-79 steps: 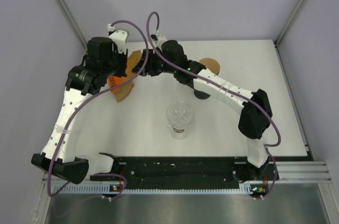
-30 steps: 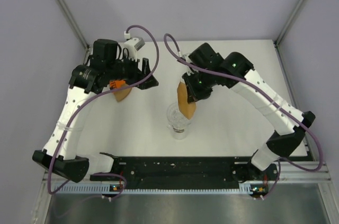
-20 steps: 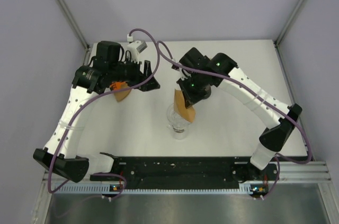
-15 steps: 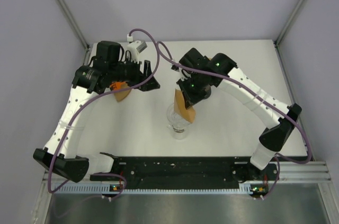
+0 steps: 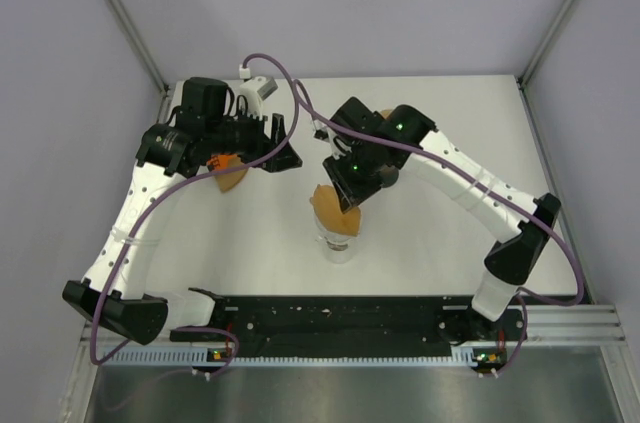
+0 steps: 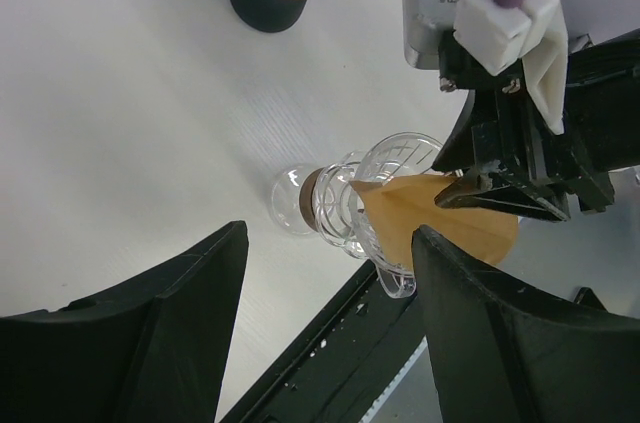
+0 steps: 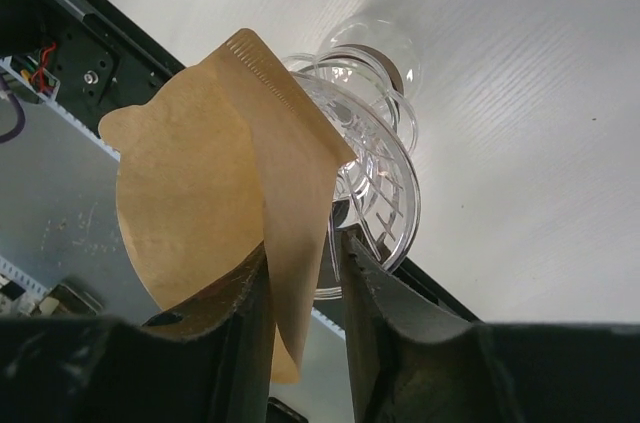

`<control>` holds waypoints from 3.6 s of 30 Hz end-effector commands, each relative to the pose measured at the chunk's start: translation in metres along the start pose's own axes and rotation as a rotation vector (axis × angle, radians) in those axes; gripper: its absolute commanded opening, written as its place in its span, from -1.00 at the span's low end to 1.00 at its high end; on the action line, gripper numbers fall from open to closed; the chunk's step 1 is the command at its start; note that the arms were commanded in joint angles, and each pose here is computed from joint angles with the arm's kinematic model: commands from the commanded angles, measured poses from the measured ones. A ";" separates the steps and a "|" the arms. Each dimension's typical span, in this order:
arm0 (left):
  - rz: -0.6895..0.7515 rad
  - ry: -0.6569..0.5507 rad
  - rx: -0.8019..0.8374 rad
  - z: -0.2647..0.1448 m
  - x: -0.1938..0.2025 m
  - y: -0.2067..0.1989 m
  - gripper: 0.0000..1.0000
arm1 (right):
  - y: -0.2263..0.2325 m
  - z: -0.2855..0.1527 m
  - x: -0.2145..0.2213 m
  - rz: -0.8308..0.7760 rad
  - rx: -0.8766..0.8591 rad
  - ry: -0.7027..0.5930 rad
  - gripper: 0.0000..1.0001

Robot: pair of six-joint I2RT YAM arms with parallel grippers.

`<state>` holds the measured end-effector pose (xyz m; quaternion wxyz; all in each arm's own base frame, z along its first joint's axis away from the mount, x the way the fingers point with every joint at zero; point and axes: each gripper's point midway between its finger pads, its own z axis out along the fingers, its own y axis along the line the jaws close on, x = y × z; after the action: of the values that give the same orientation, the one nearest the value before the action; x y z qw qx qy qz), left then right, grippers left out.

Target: Place the coffee filter in the dripper

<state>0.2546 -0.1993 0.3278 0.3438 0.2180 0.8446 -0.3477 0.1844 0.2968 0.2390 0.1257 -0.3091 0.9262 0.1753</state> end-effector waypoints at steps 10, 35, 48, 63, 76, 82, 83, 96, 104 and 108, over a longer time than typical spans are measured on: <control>0.064 -0.045 -0.001 -0.001 -0.010 -0.001 0.45 | -0.001 -0.062 -0.023 -0.052 0.071 -0.170 -0.10; -0.291 0.023 0.180 0.038 0.035 0.008 0.30 | 0.014 0.024 -0.014 0.012 0.085 -0.223 -1.00; -0.351 0.054 0.259 0.044 0.044 -0.001 0.24 | 0.024 0.060 -0.005 0.000 0.137 -0.170 -1.00; -0.382 0.099 0.297 0.055 0.060 -0.007 -0.06 | 0.007 0.088 0.003 0.001 0.207 -0.154 -1.00; -0.393 0.126 0.289 0.061 0.071 -0.005 -0.35 | 0.001 0.087 0.001 0.004 0.214 -0.168 -1.00; -0.383 0.121 0.284 0.061 0.069 -0.005 -0.45 | 0.008 0.072 -0.008 -0.004 0.190 -0.206 -1.00; -0.382 0.120 0.282 0.060 0.069 -0.005 -0.48 | 0.009 0.069 -0.009 -0.007 0.187 -0.213 -1.00; -0.377 0.121 0.280 0.061 0.069 -0.004 -0.61 | 0.016 0.040 -0.024 -0.025 0.164 -0.285 -1.00; -0.310 0.066 0.221 0.048 0.049 0.003 -0.48 | 0.006 0.060 -0.013 -0.026 0.185 -0.238 -1.00; -0.328 0.065 0.258 0.046 0.051 -0.001 -0.38 | 0.002 0.077 -0.005 -0.017 0.176 -0.200 -1.00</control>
<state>0.2422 -0.2273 0.2522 0.2036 0.1094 0.8443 -0.4835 0.1936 0.3302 0.1738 0.2394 -0.2867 0.9211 0.1099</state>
